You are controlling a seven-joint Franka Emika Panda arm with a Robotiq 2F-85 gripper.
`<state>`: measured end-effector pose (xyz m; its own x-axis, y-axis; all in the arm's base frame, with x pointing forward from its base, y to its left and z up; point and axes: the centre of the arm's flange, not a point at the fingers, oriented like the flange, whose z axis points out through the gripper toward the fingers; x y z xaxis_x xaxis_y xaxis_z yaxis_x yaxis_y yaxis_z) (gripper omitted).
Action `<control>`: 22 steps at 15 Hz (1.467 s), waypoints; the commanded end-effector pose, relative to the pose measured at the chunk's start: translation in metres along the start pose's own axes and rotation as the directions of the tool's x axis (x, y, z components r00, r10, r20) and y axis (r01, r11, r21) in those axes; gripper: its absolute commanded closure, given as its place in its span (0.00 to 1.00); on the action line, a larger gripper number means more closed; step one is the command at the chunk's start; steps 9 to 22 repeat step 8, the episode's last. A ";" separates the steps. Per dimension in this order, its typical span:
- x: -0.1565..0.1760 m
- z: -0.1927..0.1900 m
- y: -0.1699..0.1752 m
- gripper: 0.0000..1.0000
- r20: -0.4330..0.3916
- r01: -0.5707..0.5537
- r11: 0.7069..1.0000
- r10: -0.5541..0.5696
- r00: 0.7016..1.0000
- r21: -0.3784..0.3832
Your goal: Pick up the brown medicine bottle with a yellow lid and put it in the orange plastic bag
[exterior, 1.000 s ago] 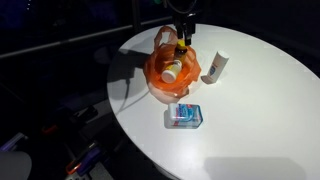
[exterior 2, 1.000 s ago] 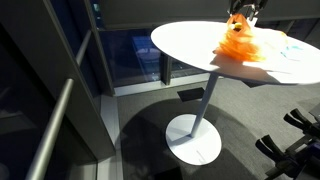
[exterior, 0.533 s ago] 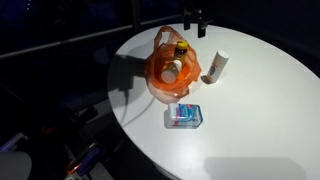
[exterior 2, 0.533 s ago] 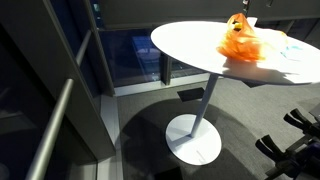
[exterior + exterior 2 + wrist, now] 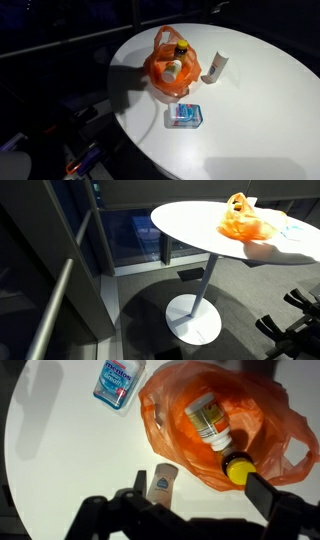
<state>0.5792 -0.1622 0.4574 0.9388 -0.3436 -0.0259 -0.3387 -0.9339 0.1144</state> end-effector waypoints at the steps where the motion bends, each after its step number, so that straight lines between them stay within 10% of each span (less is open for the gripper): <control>1: 0.006 -0.026 0.015 0.00 0.066 0.039 0.999 -0.042 0.997 0.033; 22: -0.002 -0.013 0.011 0.00 0.057 0.019 1.000 -0.020 0.998 0.013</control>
